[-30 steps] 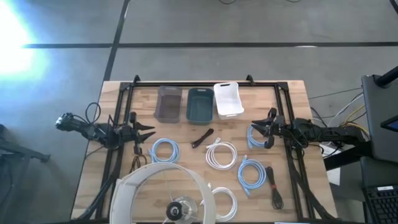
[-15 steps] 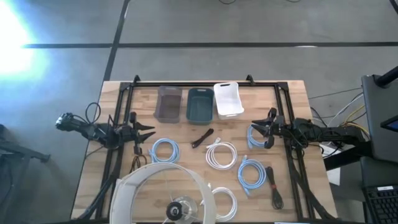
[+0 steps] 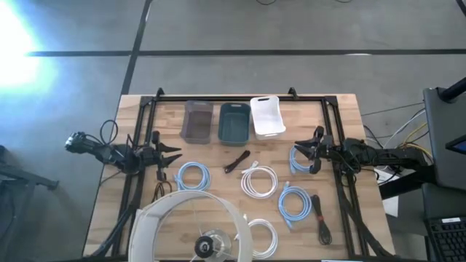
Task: Sort HDMI cables
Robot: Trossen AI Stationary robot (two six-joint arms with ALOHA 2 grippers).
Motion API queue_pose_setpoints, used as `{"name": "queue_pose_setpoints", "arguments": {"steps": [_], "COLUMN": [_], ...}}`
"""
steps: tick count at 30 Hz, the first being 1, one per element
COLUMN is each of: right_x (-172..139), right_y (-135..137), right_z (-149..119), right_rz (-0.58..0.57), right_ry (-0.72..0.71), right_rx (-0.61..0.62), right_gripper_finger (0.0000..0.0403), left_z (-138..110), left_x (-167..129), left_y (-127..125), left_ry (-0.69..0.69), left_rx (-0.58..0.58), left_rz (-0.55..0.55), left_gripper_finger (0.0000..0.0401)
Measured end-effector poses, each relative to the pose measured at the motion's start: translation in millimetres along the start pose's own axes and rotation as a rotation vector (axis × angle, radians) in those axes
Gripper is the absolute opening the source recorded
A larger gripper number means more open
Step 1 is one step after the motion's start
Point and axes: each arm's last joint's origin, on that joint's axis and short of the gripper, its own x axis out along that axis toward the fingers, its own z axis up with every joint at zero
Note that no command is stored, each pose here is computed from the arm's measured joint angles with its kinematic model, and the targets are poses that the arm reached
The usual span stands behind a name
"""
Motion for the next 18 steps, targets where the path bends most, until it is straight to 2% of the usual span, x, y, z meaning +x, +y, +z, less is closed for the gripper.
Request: {"name": "queue_pose_setpoints", "arguments": {"steps": [18], "right_x": [0.0], "right_y": [0.0], "right_z": [0.1], "right_rz": [0.000], "right_ry": [0.000], "right_rx": [0.000], "right_gripper_finger": [0.0083], "left_z": [0.0], "left_x": [0.0], "left_y": [0.0], "left_ry": [0.000], "left_rx": [0.000], "left_rz": [0.000], "left_gripper_finger": [0.0097]}}
